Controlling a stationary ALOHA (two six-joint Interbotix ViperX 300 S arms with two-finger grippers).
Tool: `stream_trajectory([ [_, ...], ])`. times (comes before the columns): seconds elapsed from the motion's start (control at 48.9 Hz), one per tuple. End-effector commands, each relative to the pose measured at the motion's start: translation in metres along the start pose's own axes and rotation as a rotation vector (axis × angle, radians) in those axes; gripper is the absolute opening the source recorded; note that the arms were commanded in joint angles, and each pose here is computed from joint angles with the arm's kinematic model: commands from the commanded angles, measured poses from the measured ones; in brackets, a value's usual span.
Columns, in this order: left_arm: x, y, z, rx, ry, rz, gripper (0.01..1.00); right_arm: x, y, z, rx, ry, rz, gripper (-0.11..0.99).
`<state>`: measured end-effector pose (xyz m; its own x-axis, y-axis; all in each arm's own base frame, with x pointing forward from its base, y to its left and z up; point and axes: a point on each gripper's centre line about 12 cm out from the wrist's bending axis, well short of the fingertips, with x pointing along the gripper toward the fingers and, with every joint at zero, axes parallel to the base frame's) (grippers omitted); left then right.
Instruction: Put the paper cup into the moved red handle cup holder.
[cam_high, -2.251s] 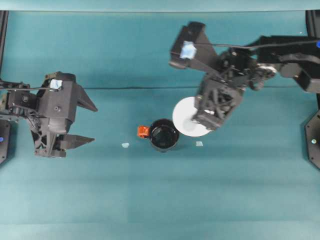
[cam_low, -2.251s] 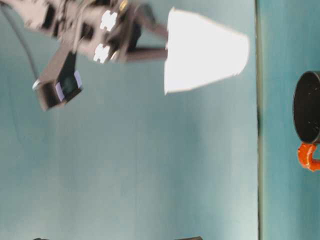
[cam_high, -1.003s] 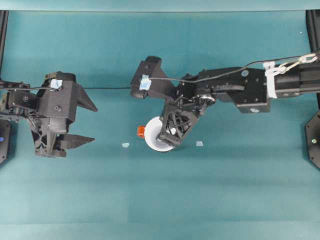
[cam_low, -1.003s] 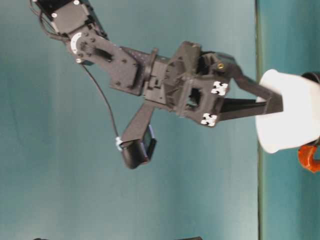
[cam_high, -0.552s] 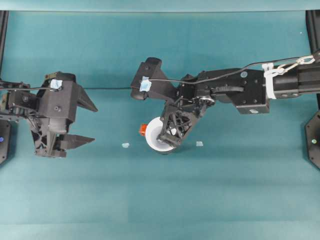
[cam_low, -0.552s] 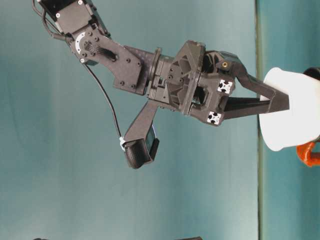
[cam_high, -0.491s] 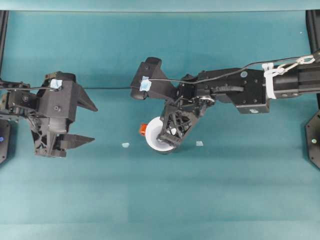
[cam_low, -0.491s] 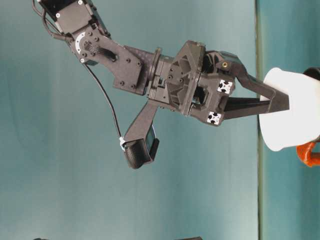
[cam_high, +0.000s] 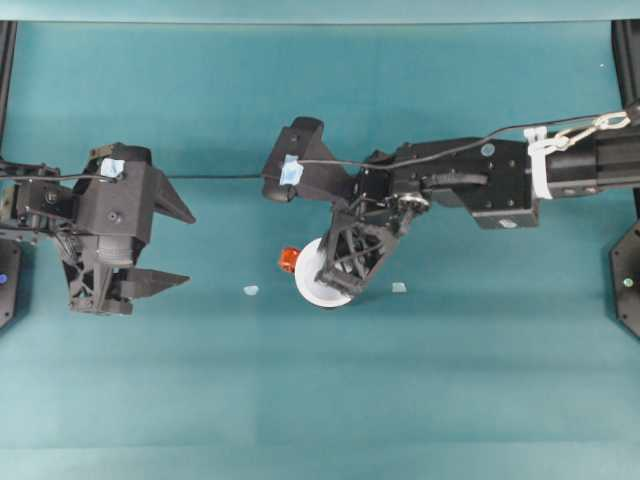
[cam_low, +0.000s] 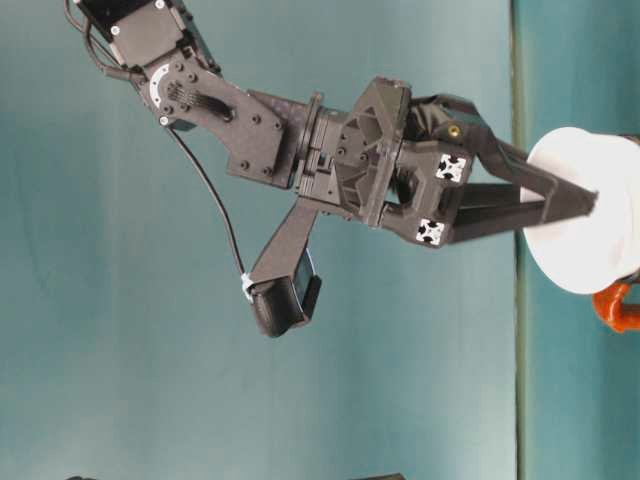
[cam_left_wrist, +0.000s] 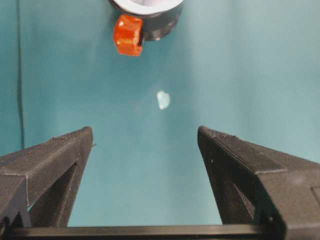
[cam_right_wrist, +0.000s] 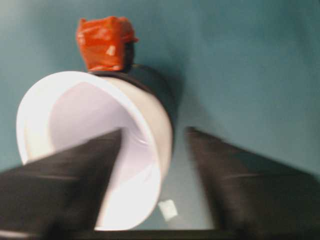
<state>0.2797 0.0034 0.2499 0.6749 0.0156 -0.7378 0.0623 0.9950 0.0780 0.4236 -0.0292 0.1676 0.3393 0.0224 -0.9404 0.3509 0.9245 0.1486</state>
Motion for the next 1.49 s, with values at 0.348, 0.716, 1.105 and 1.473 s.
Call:
stream_trajectory([
  [0.348,-0.004,0.0005,0.007,0.002,-0.026,0.003,0.928,-0.013,0.0086,0.008,-0.010,-0.063,0.023,0.84],
  [0.716,-0.005,0.0001,0.007,0.002,-0.028,0.002,0.928,-0.027,0.0094,0.011,-0.021,-0.095,0.026,0.84],
  [1.105,-0.005,-0.0004,0.006,0.003,-0.026,0.001,0.928,-0.106,0.0103,0.009,-0.073,-0.252,0.039,0.84],
  [1.473,-0.005,-0.0010,0.005,0.002,-0.026,-0.001,0.928,-0.126,0.0000,-0.034,-0.150,-0.324,0.052,0.84],
])
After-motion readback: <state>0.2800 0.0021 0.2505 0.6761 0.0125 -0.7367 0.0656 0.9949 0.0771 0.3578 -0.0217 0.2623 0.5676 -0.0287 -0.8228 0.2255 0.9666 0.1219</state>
